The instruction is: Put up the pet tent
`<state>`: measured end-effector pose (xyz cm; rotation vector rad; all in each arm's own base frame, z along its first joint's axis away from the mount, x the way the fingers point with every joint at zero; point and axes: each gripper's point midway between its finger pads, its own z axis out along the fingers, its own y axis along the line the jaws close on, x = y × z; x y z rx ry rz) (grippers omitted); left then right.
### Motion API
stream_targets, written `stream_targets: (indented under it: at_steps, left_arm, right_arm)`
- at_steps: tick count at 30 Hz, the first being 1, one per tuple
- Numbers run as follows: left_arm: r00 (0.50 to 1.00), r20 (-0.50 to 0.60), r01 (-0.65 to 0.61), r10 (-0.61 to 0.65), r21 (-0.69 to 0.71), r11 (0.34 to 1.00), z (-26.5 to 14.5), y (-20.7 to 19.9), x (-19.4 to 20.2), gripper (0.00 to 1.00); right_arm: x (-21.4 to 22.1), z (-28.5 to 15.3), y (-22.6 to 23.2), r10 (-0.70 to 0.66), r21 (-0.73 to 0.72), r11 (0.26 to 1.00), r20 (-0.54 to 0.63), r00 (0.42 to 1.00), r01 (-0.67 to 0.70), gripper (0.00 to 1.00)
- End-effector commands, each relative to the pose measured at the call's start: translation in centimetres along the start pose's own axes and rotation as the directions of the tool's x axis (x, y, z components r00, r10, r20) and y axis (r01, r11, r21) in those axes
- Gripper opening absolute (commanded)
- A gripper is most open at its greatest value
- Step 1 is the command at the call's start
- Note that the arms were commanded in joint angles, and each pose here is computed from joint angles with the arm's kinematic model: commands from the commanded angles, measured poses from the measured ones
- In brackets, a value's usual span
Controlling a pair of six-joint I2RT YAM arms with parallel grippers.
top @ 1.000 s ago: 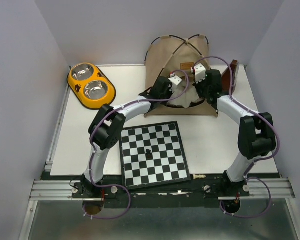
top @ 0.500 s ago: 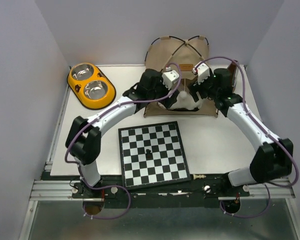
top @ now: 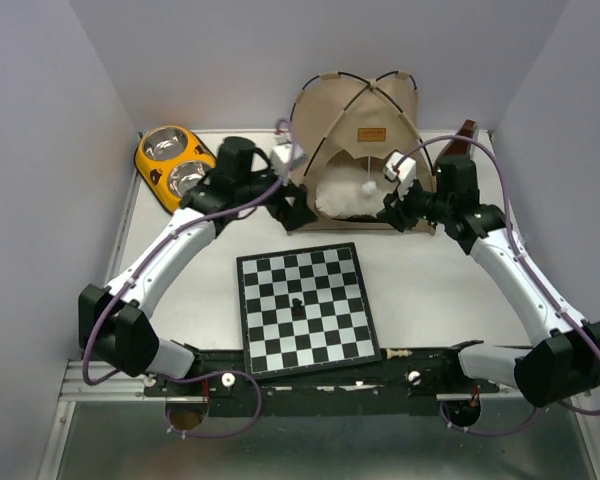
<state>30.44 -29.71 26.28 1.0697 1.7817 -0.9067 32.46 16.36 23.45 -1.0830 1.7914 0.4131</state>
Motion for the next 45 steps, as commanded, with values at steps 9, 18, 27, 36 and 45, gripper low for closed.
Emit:
stream_targets:
  at_steps: [9, 18, 27, 36, 45]
  left_arm:
    - [0.909, 0.301, 0.385, -0.288, -0.340, 0.858, -13.7, 9.5, -0.4, 0.99]
    - [0.853, 0.361, 0.516, -0.376, -0.479, 0.710, -16.5, 12.7, 1.2, 0.99]
    - [0.818, 0.233, 0.534, -0.527, -0.647, 0.544, -19.3, 15.8, 4.9, 0.99]
    - [0.879, 0.030, 0.305, -0.475, -0.801, 0.515, -22.1, 15.2, 10.6, 0.99]
    - [0.917, 0.007, 0.231, -0.399, -0.825, 0.516, -23.0, 13.2, 12.4, 0.99]
  right_arm:
    - [2.6, 15.8, -5.0, -0.003, 0.052, 0.999, -0.140, 0.990, 0.010, 0.41]
    - [0.6, 17.7, -7.4, -0.114, 0.236, 0.964, -0.044, 0.993, 0.121, 0.67]
    - [-3.2, 3.7, 1.9, -0.027, 0.020, 0.999, 0.056, 0.998, 0.025, 1.00]
    - [2.6, -5.7, -1.5, 0.337, 0.298, 0.897, 0.021, 0.941, -0.328, 1.00]
    - [7.8, -8.3, -1.8, 0.440, 0.395, 0.815, 0.051, 0.896, -0.423, 1.00]
